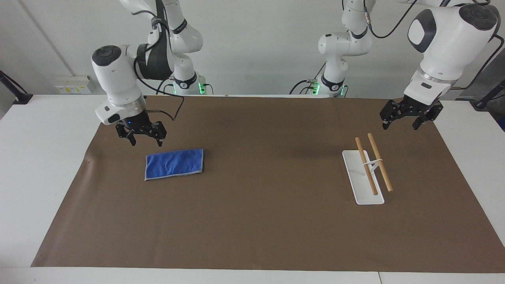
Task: Right arm passes towel to left arm to hang
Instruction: 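Reach the right gripper down and grasp the blue towel's edge, then lift the towel with the right gripper while the left gripper approaches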
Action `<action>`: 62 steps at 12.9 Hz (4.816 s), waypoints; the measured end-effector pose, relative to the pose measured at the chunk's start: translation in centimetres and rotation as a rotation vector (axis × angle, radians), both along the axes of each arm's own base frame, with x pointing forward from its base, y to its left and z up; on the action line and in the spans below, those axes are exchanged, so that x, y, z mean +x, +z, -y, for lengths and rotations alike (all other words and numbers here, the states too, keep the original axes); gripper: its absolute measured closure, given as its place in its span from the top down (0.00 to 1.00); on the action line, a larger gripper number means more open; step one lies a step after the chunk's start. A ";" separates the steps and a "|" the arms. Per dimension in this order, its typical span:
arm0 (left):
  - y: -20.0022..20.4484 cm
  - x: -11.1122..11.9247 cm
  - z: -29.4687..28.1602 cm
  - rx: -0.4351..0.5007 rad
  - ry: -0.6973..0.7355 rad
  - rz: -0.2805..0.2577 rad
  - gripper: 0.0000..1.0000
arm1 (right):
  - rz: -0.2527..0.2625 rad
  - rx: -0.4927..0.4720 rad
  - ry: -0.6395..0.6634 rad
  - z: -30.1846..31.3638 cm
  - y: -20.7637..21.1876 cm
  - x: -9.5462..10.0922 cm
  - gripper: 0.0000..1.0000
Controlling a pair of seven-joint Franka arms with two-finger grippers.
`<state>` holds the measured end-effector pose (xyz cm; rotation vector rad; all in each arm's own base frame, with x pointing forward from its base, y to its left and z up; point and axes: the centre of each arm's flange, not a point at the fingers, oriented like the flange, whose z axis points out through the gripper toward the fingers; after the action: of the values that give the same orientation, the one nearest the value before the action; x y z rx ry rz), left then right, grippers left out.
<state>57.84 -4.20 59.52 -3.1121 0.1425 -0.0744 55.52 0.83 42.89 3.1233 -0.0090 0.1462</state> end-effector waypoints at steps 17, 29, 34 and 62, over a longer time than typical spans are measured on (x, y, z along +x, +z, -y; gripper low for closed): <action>0.0 0.0 0.0 0.000 0.000 0.000 1.00 | 0.015 -0.017 0.120 -0.9 -14.5 -1.7 0.64; 0.0 0.0 0.0 0.000 0.000 0.000 1.00 | 0.099 0.127 0.018 -4.7 -6.8 1.7 0.04; 0.2 -0.1 0.0 0.000 0.000 0.003 1.00 | 0.176 0.354 -0.113 -7.9 0.1 4.2 0.04; -3.8 -2.2 18.2 -0.792 1.231 0.045 1.00 | 0.147 1.180 -0.649 -28.2 4.1 2.2 0.04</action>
<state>55.63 -22.37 55.76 -3.1414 -2.1809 -0.1946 57.76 29.02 46.96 3.8874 -1.6377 0.5031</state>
